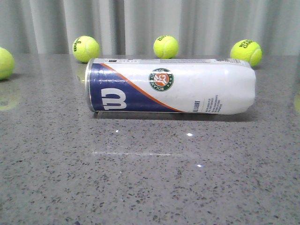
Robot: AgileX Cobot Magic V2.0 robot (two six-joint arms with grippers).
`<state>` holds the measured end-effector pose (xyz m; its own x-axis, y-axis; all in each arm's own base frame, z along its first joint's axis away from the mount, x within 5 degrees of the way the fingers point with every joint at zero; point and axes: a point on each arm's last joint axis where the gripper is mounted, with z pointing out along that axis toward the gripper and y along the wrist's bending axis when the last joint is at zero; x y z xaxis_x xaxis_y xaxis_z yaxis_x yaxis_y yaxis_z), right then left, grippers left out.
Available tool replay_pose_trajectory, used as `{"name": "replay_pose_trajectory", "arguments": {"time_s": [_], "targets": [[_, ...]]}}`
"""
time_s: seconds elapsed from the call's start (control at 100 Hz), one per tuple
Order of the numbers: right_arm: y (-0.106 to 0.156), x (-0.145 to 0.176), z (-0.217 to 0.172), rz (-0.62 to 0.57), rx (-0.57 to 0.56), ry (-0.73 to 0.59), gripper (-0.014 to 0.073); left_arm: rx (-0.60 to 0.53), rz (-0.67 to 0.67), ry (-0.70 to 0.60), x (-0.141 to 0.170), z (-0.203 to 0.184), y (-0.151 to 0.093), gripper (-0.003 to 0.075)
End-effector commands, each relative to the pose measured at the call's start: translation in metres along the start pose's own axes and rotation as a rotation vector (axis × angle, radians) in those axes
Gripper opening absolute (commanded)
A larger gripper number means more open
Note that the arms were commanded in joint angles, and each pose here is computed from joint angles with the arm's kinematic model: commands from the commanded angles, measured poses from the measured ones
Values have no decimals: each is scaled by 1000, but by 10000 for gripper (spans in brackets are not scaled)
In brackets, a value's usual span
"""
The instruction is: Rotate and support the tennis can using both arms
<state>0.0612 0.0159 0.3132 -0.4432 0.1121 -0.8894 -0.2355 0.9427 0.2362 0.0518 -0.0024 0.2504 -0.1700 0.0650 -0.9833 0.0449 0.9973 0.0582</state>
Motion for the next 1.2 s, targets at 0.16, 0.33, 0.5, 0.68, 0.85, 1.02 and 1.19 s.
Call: {"name": "replay_pose_trajectory", "arguments": {"time_s": [0.16,0.33,0.5,0.68,0.85,1.02,1.19], "targets": [[3,-12,-3,-20,-19,-81,-65,68,-100,279,-39,22,-3,-19],[3,-12,-3,-20,-19,-81,-65,118,-170,373,-54,44,-7,166],[3,-12,-3,-20,-19,-81,-65,136,-201,428,-66,66,-8,545],[3,-12,-3,-20,-19,-81,-65,172,-292,493,-75,91,-12,552],[3,-12,-3,-20,-19,-81,-65,363,-426,525,-90,116,-30,532],[3,-12,-3,-20,-19,-81,-65,576,-503,559,-103,140,-46,532],[3,-12,-3,-20,-19,-81,-65,734,-576,622,-104,167,-57,532]]}}
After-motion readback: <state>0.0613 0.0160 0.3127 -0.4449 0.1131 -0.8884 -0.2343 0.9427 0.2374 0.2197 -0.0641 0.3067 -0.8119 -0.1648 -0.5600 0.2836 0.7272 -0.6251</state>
